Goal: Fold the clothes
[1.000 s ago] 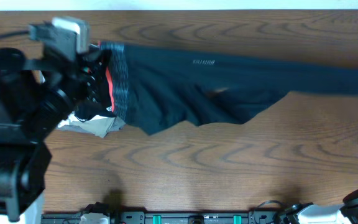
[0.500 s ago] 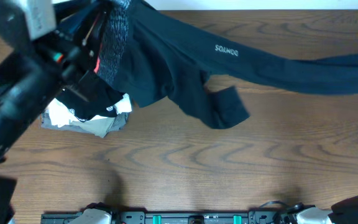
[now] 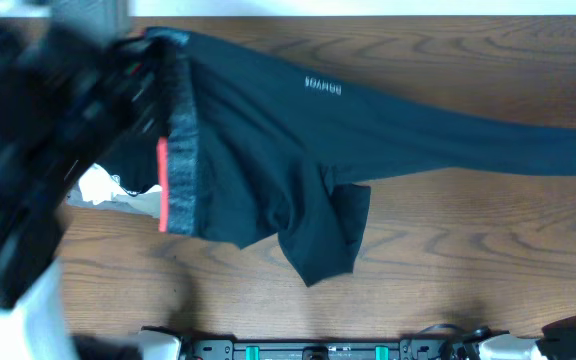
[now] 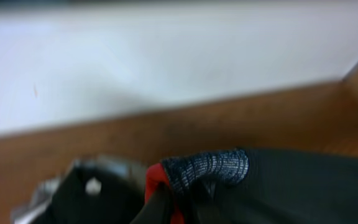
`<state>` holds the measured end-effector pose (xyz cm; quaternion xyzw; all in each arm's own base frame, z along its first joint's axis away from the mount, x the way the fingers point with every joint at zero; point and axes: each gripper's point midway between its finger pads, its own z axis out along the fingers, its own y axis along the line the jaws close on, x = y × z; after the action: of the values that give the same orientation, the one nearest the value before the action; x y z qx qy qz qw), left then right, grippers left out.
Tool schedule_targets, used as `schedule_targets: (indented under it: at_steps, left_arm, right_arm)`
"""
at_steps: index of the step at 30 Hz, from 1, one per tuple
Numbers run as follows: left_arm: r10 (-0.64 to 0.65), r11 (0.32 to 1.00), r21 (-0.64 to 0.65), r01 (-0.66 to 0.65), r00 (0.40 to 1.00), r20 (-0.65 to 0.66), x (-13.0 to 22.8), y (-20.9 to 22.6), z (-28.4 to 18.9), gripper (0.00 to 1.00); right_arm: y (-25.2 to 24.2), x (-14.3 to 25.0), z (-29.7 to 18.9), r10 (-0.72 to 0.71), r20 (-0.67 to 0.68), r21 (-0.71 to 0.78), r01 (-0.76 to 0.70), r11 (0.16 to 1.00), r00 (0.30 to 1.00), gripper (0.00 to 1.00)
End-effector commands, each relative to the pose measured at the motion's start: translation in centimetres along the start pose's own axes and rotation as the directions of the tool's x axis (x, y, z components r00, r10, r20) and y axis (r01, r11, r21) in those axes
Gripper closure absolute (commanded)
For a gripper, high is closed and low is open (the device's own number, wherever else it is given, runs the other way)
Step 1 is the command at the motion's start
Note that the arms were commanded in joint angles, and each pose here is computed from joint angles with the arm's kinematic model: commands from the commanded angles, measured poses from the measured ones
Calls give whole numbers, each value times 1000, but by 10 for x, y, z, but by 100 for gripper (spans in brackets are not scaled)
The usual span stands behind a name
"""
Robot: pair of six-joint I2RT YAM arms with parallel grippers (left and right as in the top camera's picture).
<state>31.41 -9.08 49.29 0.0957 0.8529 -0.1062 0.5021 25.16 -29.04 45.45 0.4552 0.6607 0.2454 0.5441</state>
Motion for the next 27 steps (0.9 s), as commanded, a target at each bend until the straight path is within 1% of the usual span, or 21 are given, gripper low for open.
schedule_targets:
  at_steps: [1,3,4,7,10,15,18,20,22,27]
  left_arm:
    - [9,997,-68,-22,983,-185,28,17,71,91]
    - [5,997,-70,-26,961,-277,46,20,104,91]
    - [4,997,-71,-28,949,-314,54,21,119,91]
    - [-3,997,-75,-31,908,-418,79,26,164,91]
    - [-3,996,-81,-42,871,-491,103,32,208,91]
    - [-6,988,-129,-79,830,-557,133,47,258,91]
    - [-4,988,-124,-88,801,-599,154,50,283,90]
    - [-7,988,-123,-89,782,-623,166,51,293,91]
    - [-13,988,-126,-87,770,-638,173,52,299,91]
    - [-10,988,-125,-87,784,-620,168,52,300,91]
  right_arm:
    - [-67,2,21,-118,-34,299,123,946,992,99]
    - [-101,11,31,-95,-84,441,122,889,992,99]
    - [-112,15,36,-86,-104,481,126,868,991,99]
    - [-138,27,62,-63,-181,530,152,834,981,99]
    - [-159,45,101,-38,-282,515,185,837,959,99]
    - [-197,76,158,-8,-410,495,230,838,912,99]
    - [-213,99,196,-39,-495,413,274,868,868,99]
    - [-214,114,213,-66,-542,341,291,894,838,99]
    - [-218,124,221,-60,-565,330,292,898,823,99]
    - [-218,118,229,-96,-547,319,313,894,832,99]
